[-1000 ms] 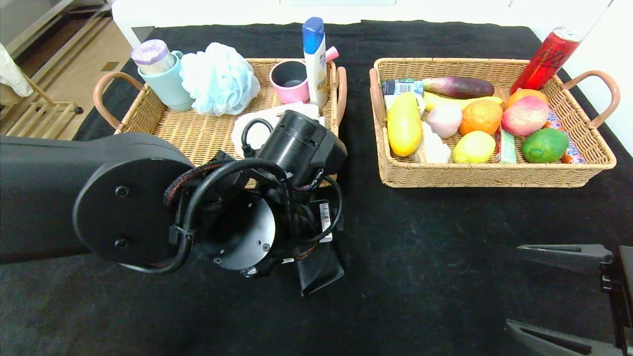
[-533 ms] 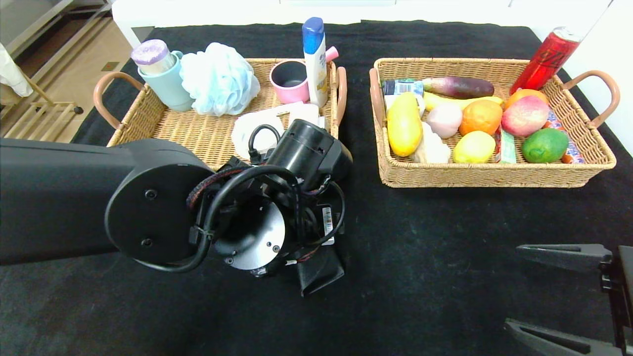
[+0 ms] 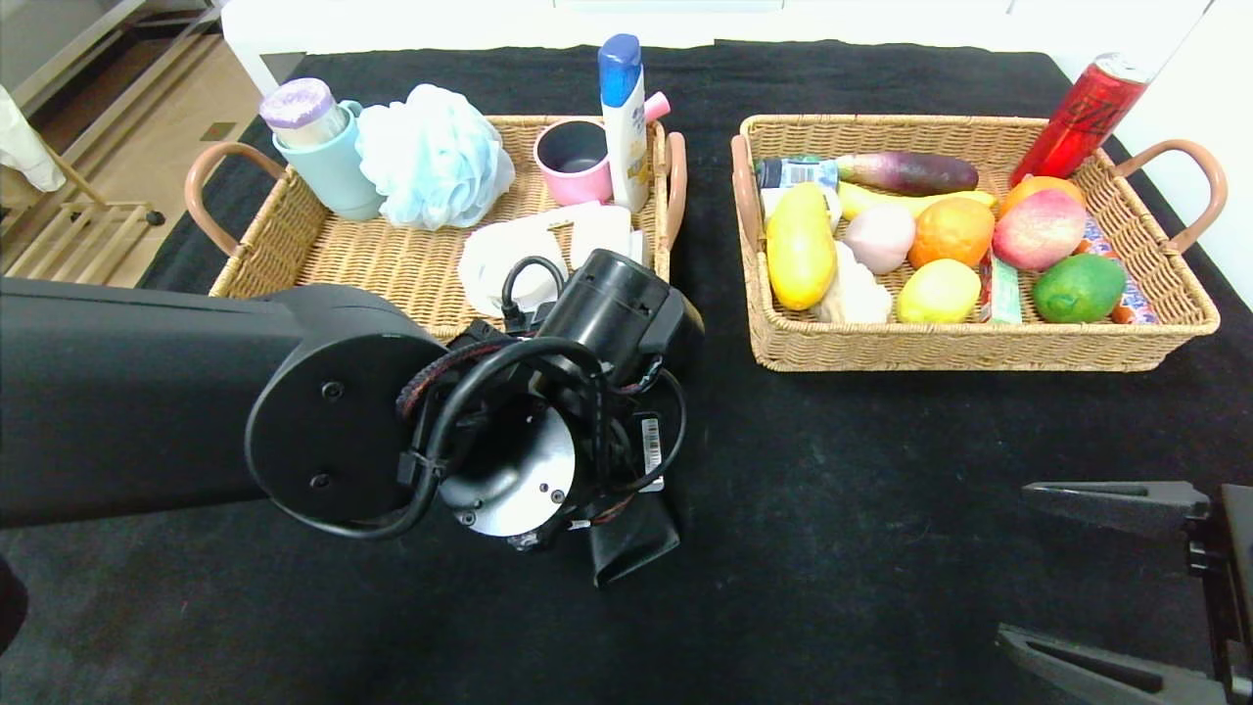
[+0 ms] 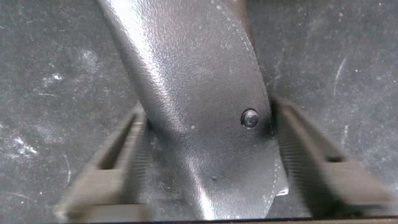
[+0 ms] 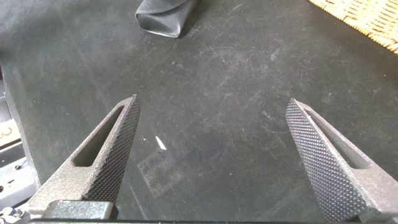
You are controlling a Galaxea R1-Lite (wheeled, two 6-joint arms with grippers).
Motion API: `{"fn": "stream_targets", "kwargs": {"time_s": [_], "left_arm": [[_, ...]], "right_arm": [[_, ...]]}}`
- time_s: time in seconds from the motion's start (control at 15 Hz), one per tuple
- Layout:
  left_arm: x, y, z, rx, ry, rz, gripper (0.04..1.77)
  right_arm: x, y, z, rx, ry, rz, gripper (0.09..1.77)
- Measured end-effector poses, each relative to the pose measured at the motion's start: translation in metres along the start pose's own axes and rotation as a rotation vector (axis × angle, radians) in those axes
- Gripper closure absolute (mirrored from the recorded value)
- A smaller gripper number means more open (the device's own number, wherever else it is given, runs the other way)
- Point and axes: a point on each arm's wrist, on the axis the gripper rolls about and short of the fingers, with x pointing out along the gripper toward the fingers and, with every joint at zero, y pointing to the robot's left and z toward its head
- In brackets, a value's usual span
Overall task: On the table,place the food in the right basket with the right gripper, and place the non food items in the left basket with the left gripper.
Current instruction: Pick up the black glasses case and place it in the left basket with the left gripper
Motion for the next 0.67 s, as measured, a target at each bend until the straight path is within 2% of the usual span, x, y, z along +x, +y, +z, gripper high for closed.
{"fn": "stream_targets", "kwargs": {"time_s": [0.13,0.4,0.67], "left_arm": [[-0.0003,-0.0006,-0.0007,0.003,0.002,-0.001,0.81],[-0.0004,-0.0009,-0.0008,0.002,0.002,-0.004,1.15],[-0.0004,-0.0008,-0.0009,0.001,0.003,-0.004,1.15]], "right_arm": [[0.0000,-0.0001,-0.0001,0.000,0.000,0.000,0.15],[0.0006,-0.0003,-0.0003,0.002,0.003,0.001,0.15],[0.0017,-0.0006,-0.0016,0.006,0.009,0.002,0.15]]}}
